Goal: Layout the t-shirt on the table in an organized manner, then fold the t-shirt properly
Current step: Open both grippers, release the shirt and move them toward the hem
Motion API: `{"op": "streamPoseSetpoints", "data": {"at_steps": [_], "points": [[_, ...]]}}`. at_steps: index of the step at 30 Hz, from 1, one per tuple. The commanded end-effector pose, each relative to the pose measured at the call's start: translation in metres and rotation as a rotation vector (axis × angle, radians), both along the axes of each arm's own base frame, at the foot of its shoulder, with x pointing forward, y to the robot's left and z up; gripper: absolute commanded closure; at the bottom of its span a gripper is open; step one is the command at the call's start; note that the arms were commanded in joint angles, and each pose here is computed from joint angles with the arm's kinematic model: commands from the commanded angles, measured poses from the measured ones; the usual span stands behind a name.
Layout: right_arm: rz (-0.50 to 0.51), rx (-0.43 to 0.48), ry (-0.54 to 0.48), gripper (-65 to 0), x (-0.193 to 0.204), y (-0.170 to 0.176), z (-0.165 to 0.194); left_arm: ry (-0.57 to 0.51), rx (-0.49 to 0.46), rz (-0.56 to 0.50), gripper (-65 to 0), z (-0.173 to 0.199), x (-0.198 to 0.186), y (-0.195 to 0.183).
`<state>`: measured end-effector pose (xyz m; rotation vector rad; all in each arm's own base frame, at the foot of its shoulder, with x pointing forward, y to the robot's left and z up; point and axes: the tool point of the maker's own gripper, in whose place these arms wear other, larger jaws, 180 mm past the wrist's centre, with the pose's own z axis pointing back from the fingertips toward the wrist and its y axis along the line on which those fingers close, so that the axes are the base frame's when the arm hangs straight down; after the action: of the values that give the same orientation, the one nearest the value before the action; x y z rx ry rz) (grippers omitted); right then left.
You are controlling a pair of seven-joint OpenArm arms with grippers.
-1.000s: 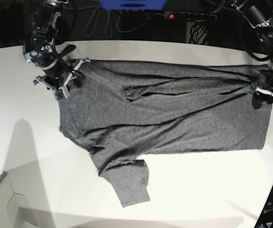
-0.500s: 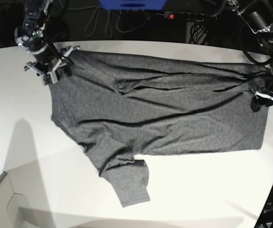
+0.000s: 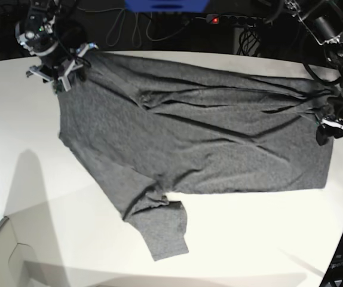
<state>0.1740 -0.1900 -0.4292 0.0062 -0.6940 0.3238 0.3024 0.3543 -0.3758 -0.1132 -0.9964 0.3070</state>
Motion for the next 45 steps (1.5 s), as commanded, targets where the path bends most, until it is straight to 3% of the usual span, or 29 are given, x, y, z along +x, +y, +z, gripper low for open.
{"op": "streamPoseSetpoints", "data": {"at_steps": [1, 11, 17, 22, 26, 33, 38, 45], "points": [[0.003, -0.033, 0.005, -21.5, 0.001, -0.005, 0.004, -0.057, 0.027, 0.004, -37.1, 0.019, 0.009, 0.009], [0.007, -0.06, -0.121, -21.6, 0.025, 0.001, 0.045, -0.037, 0.015, -0.003, -37.1, 0.012, 0.004, 0.004], [0.007, -0.063, -0.167, -21.7, 0.037, 0.004, 0.058, 0.052, -0.072, 0.028, -37.1, -0.03, -0.011, 0.005], [0.009, -0.061, -0.191, -21.8, 0.046, 0.005, 0.062, 0.07, -0.089, 0.035, -37.1, -0.037, -0.015, 0.01], [0.006, -0.06, -0.234, -24.0, 0.063, 0.005, 0.072, 0.032, -0.053, 0.028, -37.3, -0.018, -0.008, 0.014], [-0.002, -0.039, -0.328, -39.4, 0.11, 0.005, 0.09, -0.139, 0.061, -0.017, -37.4, 0.053, 0.028, 0.009], [-0.018, 0.021, -0.359, -39.9, 0.157, 0.007, 0.09, -0.163, 0.058, -0.011, -37.4, 0.061, 0.04, 0.011], [-0.016, 0.127, -0.328, -40.0, 0.222, 0.015, 0.076, -0.153, 0.049, -0.009, -37.4, 0.057, 0.04, 0.012]]}}
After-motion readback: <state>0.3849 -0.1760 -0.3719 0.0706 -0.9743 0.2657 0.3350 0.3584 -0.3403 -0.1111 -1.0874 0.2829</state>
